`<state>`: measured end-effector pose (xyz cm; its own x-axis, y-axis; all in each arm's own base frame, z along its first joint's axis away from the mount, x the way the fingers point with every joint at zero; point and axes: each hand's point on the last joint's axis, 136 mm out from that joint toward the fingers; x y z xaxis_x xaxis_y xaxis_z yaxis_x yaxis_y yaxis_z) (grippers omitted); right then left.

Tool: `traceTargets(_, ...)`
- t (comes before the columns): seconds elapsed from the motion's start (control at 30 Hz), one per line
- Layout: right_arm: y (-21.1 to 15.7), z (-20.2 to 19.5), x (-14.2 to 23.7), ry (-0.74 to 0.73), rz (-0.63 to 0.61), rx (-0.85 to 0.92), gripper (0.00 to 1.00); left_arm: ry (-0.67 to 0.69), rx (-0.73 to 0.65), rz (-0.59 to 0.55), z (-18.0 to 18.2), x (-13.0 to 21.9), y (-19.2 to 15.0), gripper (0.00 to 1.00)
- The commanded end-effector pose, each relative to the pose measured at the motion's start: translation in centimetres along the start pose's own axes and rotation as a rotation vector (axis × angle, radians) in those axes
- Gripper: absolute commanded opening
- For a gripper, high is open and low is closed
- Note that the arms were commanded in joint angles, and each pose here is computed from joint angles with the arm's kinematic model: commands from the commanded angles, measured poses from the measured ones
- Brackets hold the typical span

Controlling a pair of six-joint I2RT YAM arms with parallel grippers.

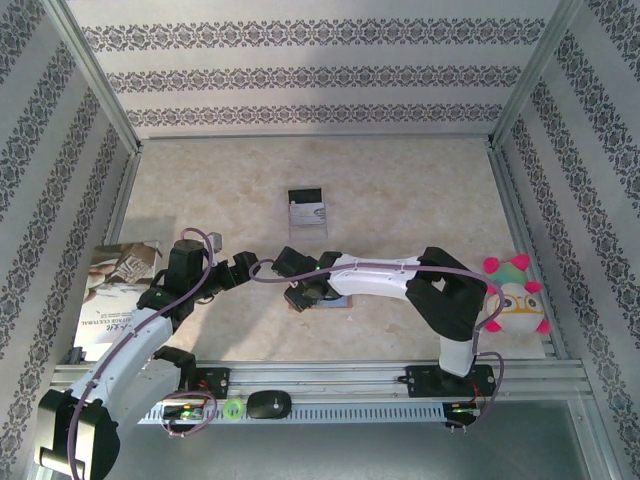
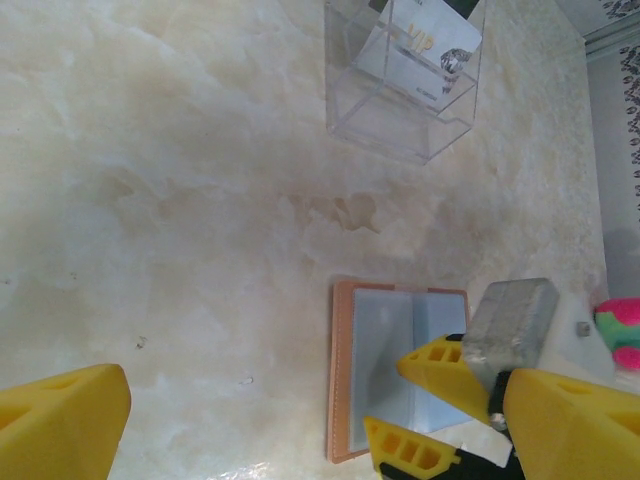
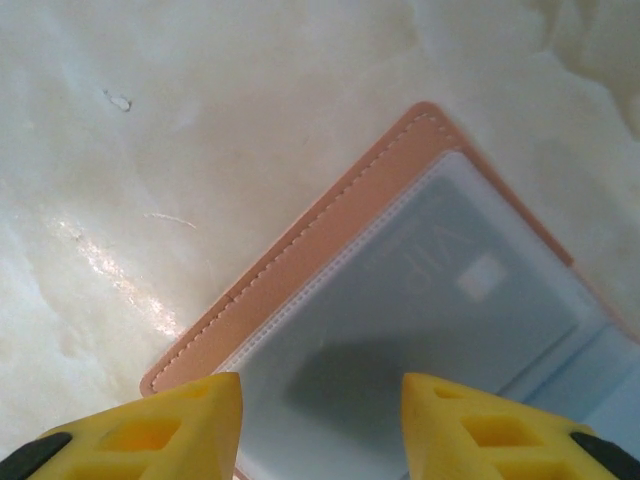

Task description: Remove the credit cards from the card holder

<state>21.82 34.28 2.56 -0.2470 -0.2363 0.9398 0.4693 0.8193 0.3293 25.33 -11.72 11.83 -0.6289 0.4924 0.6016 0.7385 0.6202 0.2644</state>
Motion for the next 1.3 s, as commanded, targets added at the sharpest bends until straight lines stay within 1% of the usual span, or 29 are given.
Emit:
traceTargets(0.0,-0.6,0.2,-0.4,-0.009,0.05,0.031,0.47,0.001,-0.003,-0.023,0.3,0.1,0.4,0.96)
traceTargets(0.13,-1.4,0.2,-1.2,-0.022,0.088,0.049,0.46,0.001,-0.004,-0.02,0.3,0.0,0.4,0.96)
traceTargets(0.2,-1.6,0.3,-1.4,-0.02,0.095,0.048,0.43,-0.002,-0.004,-0.022,0.2,0.0,0.4,0.96)
traceTargets(0.27,-1.7,0.4,-1.5,-0.015,0.092,0.044,0.35,-0.005,-0.005,-0.017,0.2,0.0,0.3,0.95)
traceTargets(0.3,-1.7,0.4,-1.5,-0.015,0.088,0.038,0.29,-0.009,-0.008,-0.016,0.2,0.0,0.3,0.94)
traceTargets(0.37,-1.7,0.4,-1.5,-0.011,0.078,0.035,0.21,-0.02,-0.009,-0.008,0.0,-0.1,0.2,0.92)
traceTargets(0.43,-1.3,0.4,-1.4,-0.011,0.055,0.028,0.11,-0.025,-0.007,0.001,0.0,-0.2,0.1,0.88)
traceTargets(0.53,-0.6,0.2,-0.9,-0.008,0.009,0.012,0.01,-0.039,0.001,0.018,-0.1,-0.5,-0.3,0.83)
traceTargets(0.8,1.8,-0.3,1.0,0.065,-0.185,-0.092,0.0,-0.021,-0.014,0.094,0.3,-2.3,-2.6,0.71)
traceTargets(0.87,2.2,-0.4,1.6,0.088,-0.229,-0.122,0.0,-0.014,-0.036,0.119,0.1,-3.0,-3.5,0.67)
traceTargets(0.93,2.5,-0.4,1.9,0.104,-0.259,-0.145,0.0,-0.006,-0.063,0.138,-0.2,-3.7,-4.2,0.6)
traceTargets(1.13,2.4,-0.3,2.0,0.129,-0.288,-0.187,0.0,0.006,-0.11,0.201,-1.0,-6.0,-6.0,0.3)
traceTargets(1.27,2.1,-0.2,1.9,0.14,-0.289,-0.196,0.0,-0.002,-0.141,0.236,-1.9,-7.4,-7.0,0.18)
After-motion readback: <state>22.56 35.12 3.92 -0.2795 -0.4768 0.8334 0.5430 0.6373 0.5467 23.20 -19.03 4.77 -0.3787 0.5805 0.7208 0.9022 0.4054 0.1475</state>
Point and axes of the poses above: each hand's point on the last joint's axis, 136 mm out from that joint toward the fingers, its own x axis back along the fingers, its own z axis along the line the jaws close on, y = z × x, and after that the axes turned 15 degrees about x, right-handed
